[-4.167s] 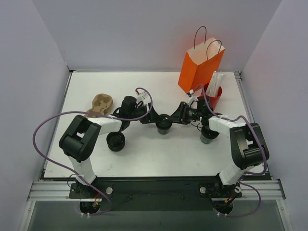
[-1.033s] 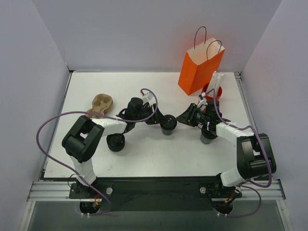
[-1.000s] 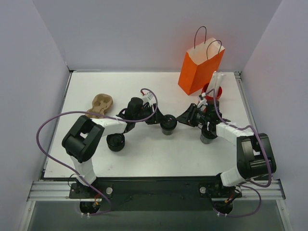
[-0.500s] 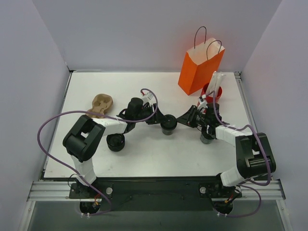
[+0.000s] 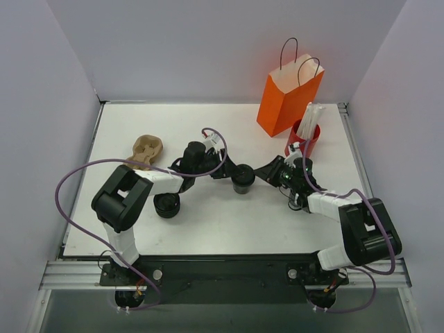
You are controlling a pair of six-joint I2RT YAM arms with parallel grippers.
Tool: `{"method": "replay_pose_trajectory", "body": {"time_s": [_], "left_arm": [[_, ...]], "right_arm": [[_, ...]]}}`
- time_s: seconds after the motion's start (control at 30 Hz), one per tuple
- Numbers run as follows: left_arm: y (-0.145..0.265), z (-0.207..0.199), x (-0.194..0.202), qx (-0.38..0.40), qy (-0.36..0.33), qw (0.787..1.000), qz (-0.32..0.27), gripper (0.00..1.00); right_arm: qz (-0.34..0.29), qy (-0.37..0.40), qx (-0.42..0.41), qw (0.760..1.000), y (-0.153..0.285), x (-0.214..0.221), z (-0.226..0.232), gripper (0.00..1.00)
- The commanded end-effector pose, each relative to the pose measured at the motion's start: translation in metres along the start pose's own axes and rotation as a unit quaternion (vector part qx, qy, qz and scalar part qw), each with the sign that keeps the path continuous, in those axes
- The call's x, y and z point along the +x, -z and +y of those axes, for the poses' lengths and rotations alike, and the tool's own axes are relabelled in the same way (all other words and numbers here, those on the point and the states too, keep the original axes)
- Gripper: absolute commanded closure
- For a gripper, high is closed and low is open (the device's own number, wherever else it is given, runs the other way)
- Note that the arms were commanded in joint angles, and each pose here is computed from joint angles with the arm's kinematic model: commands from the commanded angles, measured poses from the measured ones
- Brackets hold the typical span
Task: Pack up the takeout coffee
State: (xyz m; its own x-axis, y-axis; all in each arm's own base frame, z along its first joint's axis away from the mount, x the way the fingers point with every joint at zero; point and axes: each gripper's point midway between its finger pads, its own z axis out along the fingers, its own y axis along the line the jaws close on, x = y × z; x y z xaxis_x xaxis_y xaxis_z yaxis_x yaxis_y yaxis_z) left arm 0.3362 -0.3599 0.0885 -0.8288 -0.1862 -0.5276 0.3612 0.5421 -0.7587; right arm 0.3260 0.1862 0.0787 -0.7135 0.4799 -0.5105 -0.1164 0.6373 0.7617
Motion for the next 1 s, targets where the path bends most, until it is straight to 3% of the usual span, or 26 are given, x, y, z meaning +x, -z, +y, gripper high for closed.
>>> {"method": "replay_pose_trajectory", "body": {"time_s": [0.0,0.27,0.97], "left_arm": [[0.024,0.117,0.117,-0.194,0.019,0.969,0.152,0.46],[0.029,0.114,0.108,-0.218,0.012,0.966,0.140,0.46],[0.031,0.123,0.124,-0.240,0.024,0.959,0.148,0.46]], "right_arm": [[0.139,-0.041,0.116,0.983,0.027,0.103,-0.054,0.83],[0.093,-0.012,0.051,0.994,0.019,0.038,0.001,0.75],[0.080,-0.019,0.024,0.996,0.030,0.032,0.017,0.75]]}}
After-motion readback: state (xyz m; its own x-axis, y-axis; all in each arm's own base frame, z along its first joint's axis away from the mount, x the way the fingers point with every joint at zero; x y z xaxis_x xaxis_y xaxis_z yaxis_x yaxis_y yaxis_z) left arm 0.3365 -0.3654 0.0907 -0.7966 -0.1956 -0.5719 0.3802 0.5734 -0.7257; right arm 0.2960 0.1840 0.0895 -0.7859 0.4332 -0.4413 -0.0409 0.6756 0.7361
